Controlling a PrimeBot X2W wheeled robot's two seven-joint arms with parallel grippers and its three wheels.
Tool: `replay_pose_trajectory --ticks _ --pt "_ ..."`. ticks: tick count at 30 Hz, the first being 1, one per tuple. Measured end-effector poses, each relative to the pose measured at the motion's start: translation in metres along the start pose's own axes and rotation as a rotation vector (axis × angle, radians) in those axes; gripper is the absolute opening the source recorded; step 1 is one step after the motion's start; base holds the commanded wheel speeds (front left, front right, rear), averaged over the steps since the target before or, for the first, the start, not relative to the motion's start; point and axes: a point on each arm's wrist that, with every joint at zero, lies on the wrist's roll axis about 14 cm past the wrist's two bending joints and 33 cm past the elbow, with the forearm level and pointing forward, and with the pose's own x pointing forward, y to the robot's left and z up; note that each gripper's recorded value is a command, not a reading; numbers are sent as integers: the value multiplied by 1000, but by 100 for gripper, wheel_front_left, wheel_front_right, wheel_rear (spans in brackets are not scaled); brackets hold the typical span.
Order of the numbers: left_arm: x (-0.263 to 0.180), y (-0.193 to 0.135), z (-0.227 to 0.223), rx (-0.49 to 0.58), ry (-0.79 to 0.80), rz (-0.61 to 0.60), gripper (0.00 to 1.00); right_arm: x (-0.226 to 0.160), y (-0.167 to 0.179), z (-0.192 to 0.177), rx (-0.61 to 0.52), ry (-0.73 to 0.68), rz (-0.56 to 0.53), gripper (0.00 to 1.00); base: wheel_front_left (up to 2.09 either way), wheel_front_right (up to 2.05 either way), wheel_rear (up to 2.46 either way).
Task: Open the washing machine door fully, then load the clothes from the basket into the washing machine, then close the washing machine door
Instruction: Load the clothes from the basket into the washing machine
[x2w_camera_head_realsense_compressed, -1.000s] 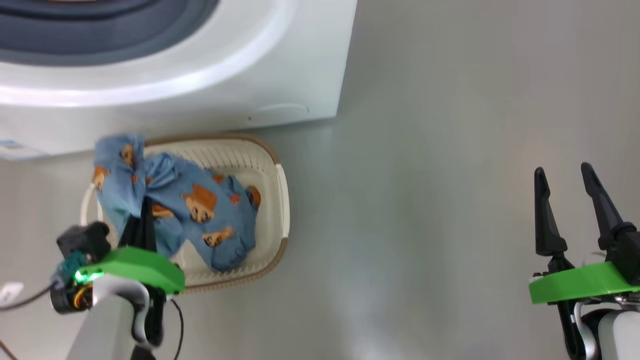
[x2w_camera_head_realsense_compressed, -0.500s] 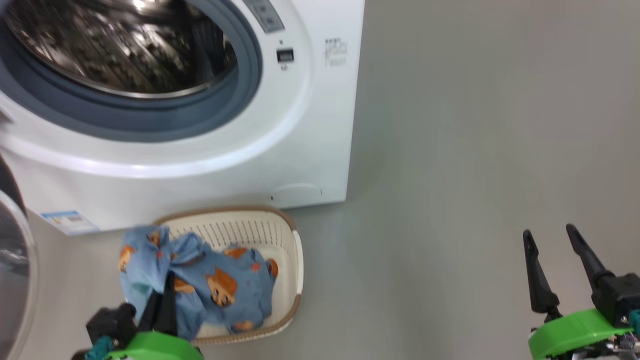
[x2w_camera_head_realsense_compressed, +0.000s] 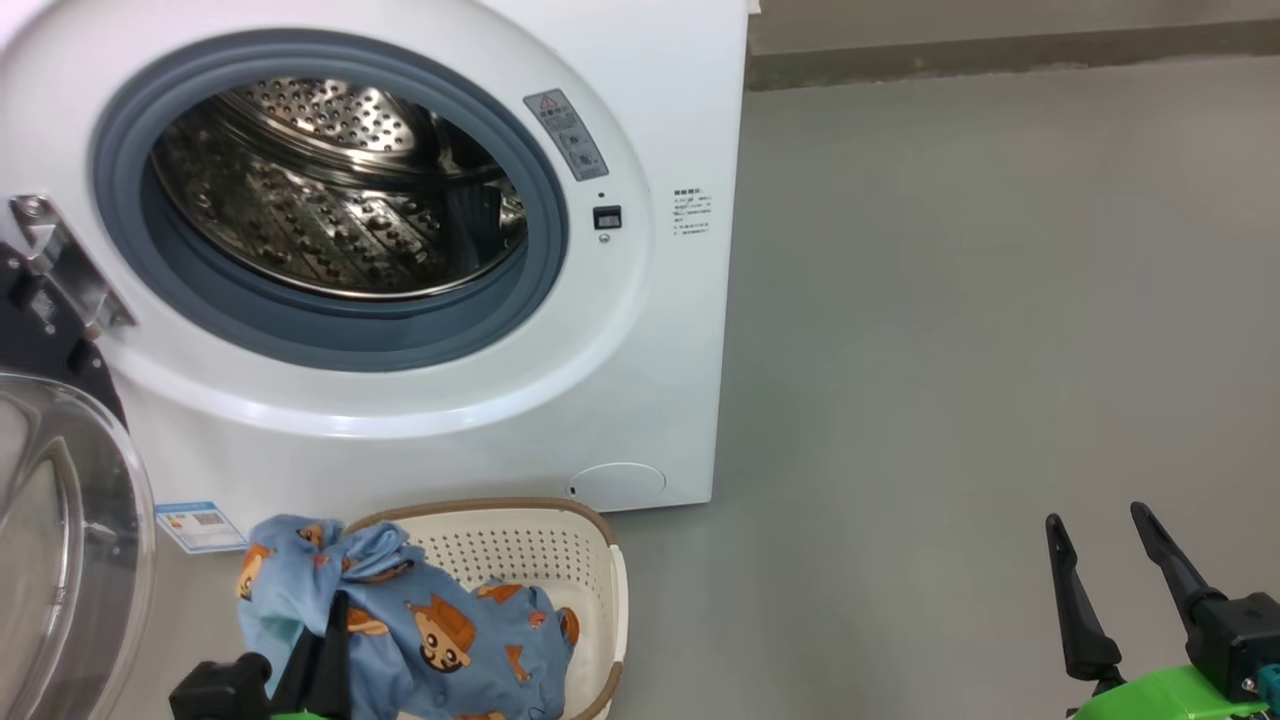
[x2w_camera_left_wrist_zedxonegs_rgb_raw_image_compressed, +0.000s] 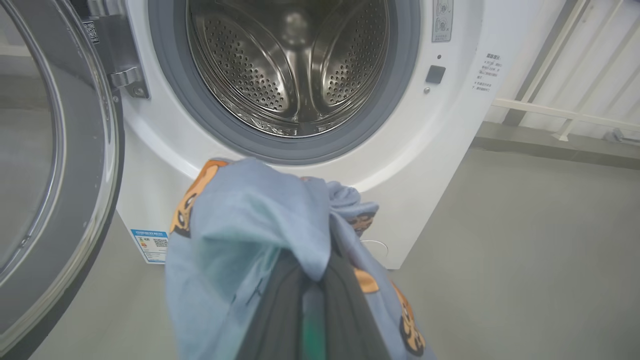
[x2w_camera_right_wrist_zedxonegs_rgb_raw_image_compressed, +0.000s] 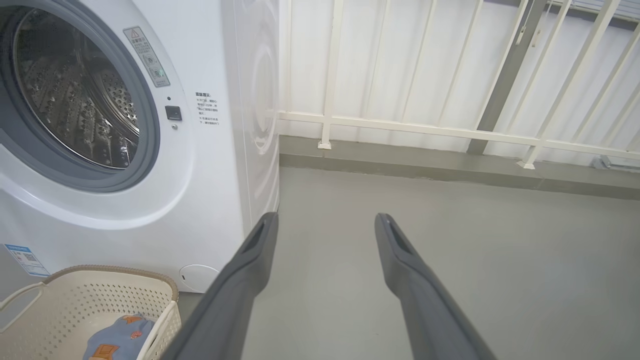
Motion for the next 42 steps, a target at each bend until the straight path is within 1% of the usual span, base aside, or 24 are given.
replay_pose_trajectory --ticks 13,30,35,42 --pt "-4 3 4 4 -5 12 0 -2 5 -3 6 11 13 100 0 0 0" --pt "0 -1 -6 12 31 3 0 2 7 -10 8 37 18 100 0 0 0" --pt "13 -8 -6 11 38 -15 0 6 5 -14 10 51 10 100 0 0 0" --pt "48 -24 -6 20 60 -60 0 16 -3 -21 16 67 -15 100 0 0 0"
